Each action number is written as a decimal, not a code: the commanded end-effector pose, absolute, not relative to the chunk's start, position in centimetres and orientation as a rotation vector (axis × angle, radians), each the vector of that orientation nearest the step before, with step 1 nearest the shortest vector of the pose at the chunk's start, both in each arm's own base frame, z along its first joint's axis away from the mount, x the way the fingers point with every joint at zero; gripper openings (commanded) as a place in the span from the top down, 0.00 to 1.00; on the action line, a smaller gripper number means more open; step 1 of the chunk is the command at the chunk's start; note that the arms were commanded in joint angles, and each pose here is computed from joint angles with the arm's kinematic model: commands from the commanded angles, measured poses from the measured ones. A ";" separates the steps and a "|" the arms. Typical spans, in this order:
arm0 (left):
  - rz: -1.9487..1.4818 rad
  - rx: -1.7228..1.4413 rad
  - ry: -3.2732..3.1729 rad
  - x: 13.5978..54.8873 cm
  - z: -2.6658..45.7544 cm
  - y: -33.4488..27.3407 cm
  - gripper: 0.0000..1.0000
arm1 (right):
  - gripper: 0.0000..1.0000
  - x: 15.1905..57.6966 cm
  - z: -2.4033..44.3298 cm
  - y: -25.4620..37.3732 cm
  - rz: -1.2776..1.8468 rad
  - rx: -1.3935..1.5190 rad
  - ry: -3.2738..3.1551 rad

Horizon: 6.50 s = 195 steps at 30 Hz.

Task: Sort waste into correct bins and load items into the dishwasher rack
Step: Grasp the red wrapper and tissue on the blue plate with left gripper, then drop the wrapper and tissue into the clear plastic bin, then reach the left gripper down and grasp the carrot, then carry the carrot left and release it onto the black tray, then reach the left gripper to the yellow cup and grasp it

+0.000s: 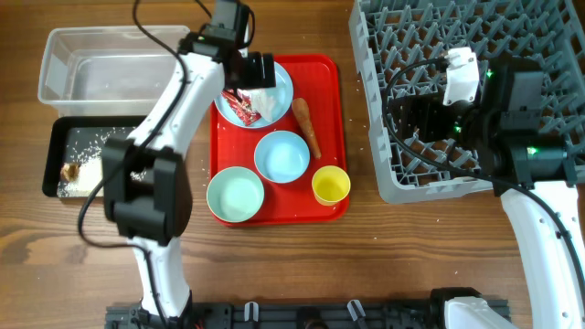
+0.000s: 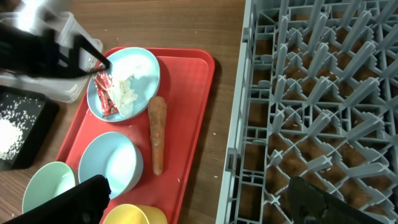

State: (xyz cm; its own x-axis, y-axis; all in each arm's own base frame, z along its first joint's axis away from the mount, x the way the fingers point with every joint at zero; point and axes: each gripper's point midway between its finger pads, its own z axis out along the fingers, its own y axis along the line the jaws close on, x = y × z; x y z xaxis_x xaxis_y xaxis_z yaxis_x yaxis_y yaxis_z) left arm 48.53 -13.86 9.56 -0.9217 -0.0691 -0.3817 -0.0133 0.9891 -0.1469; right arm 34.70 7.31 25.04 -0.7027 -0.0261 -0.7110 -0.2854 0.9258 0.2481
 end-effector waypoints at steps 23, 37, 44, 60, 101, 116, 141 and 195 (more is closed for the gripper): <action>-0.039 -0.166 2.919 47.5 -2.5 -14.4 0.96 | 0.06 34.9 25.0 7.1 0.440 -0.203 2.326; -0.326 -0.174 2.736 50.4 12.3 -15.6 0.96 | 0.06 34.9 24.9 7.1 0.437 -0.202 2.326; -0.303 -0.236 2.558 50.7 21.1 -10.5 0.96 | 0.06 34.9 24.9 7.1 0.437 -0.202 2.326; 0.136 -0.654 2.510 54.1 13.8 9.7 0.32 | 0.06 34.9 24.9 7.1 0.437 -0.201 2.330; -0.177 0.005 2.937 41.9 6.6 -27.8 0.01 | 0.00 34.3 22.7 -0.3 0.101 0.303 2.426; 0.009 -0.020 2.969 42.5 -0.2 -26.9 0.20 | 0.00 34.2 20.8 -0.4 0.090 0.305 2.471; -0.170 -0.234 2.682 45.8 19.4 -18.5 0.96 | 0.00 34.4 20.9 -0.4 0.091 0.303 2.464; 0.028 -1.420 2.338 35.0 16.2 15.1 0.39 | 0.00 34.0 20.4 0.7 0.151 0.251 2.498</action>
State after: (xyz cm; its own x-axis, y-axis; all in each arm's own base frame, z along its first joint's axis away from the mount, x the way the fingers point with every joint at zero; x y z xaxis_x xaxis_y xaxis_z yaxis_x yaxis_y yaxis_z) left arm 34.69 17.25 12.67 -0.3720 -0.8793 -0.2973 -0.8984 0.4216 -0.1230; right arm 33.79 0.15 20.66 -0.7864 0.2232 -0.5760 0.1685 0.9746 0.1476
